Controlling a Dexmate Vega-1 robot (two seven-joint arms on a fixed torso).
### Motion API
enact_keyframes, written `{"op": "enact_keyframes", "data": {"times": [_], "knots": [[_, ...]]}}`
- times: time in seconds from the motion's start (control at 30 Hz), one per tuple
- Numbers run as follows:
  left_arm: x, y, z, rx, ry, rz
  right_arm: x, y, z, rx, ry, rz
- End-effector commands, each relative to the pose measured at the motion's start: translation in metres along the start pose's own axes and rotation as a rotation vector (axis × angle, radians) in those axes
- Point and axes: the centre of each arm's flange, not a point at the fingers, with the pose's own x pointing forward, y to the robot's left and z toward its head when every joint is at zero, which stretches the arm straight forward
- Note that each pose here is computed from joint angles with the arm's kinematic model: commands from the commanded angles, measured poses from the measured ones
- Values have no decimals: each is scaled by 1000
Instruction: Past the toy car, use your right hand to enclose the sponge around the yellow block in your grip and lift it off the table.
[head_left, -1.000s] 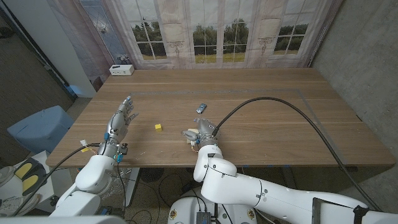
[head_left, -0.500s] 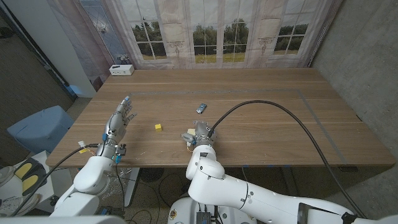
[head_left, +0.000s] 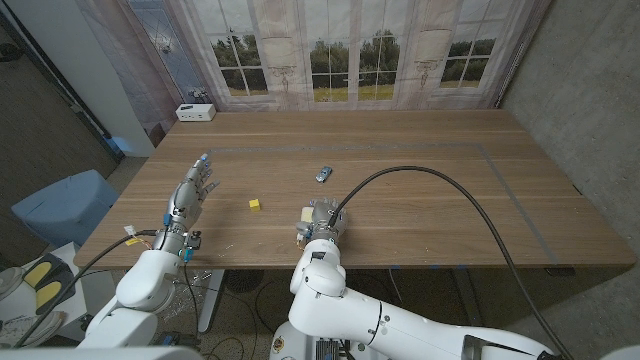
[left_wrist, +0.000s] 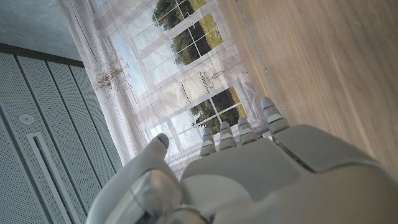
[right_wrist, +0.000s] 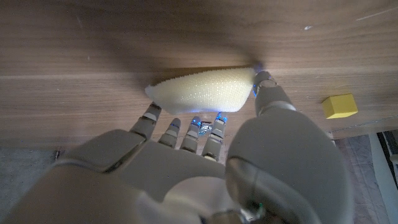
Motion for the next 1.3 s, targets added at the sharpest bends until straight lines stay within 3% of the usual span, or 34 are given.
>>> {"op": "enact_keyframes", "data": {"times": [0.03,0.23,0.4,0.57,1.0,1.3], "knots": [[0,2,1,4,-3,-10,7,18,-15,8,11,-51],[1,1,2,7,-3,-14,9,20,-25,54,-15,-105],[2,0,2,8,-4,-16,8,20,-32,98,-75,-175],[3,-1,3,13,-2,-15,8,16,-35,123,-106,-198],[-5,5,-2,46,43,34,3,-5,-18,237,-316,-239],[-6,7,-6,50,63,50,5,-9,-2,273,-416,-237]]}}
